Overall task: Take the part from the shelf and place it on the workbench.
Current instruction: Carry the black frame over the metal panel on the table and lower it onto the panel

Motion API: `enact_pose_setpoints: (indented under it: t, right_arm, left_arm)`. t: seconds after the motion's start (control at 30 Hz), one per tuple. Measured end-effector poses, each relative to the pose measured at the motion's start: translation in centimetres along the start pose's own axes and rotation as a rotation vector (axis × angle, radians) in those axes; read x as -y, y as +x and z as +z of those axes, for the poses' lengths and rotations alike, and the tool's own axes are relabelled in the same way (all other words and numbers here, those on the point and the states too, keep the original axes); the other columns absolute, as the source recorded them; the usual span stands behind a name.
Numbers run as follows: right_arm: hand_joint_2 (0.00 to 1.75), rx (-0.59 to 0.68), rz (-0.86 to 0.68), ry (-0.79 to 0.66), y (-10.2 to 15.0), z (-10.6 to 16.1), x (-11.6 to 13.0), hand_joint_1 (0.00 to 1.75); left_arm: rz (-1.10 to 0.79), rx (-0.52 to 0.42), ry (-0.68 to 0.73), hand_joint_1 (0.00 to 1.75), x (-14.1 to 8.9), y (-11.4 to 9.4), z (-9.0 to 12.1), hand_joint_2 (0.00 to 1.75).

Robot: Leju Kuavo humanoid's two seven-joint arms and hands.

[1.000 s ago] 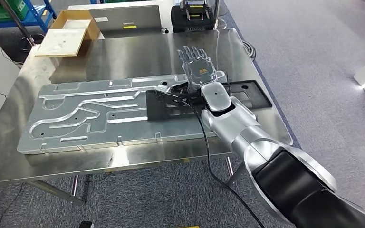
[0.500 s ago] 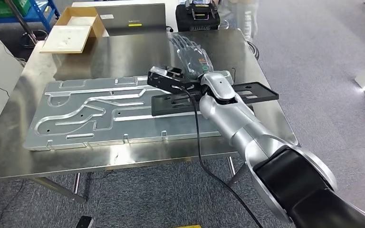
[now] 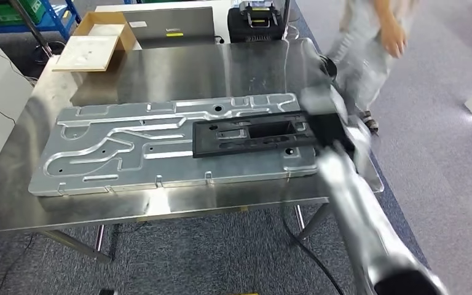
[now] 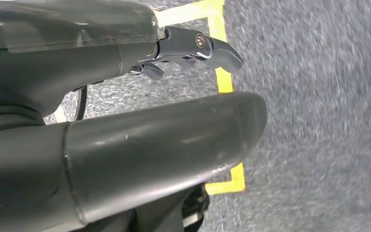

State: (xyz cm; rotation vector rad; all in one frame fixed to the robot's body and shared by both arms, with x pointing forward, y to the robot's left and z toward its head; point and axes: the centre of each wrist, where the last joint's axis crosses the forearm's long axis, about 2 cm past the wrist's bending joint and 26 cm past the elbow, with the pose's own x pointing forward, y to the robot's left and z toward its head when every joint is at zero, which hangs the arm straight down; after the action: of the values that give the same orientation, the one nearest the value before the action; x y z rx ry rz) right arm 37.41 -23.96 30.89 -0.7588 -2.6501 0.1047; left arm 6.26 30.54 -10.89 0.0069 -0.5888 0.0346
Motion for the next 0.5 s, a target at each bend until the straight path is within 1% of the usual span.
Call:
enact_pose_setpoints:
  t: [0.07,0.1,0.17,0.2,0.27,0.33,0.43,0.5]
  right_arm:
    - [0.00,0.075,0.100,-0.075,1.1,4.9,4.2,0.00]
    - [0.00,0.104,0.154,-0.089,1.9,7.2,6.2,0.00]
    - [0.00,0.135,0.266,-0.089,3.9,11.2,10.2,0.00]
    - [0.00,0.132,0.319,-0.081,4.9,12.7,12.1,0.00]
    - [0.00,0.084,0.411,-0.056,6.7,15.4,15.4,0.00]
    - [0.00,0.001,0.483,-0.032,8.0,17.8,17.7,0.00]
    - [0.00,-0.139,0.564,-0.007,9.1,20.6,20.2,0.00]
    - [0.00,-0.225,0.607,0.027,9.1,21.9,21.7,0.00]
  left_arm:
    - [0.025,0.005,0.015,0.00,-0.2,-1.1,0.5,0.00]
    - [0.036,0.007,0.024,0.00,-0.3,-1.5,0.7,0.00]
    - [0.056,0.013,0.043,0.00,-0.5,-2.0,1.0,0.00]
    - [0.066,0.016,0.053,0.00,-0.6,-2.2,1.1,0.00]
    - [0.082,0.020,0.071,0.00,-1.0,-2.3,1.2,0.00]
    - [0.096,0.024,0.087,0.00,-1.3,-2.4,1.2,0.00]
    - [0.116,0.029,0.108,0.00,-1.5,-2.4,1.3,0.00]
    - [0.124,0.030,0.119,0.00,-1.5,-2.5,1.3,0.00]
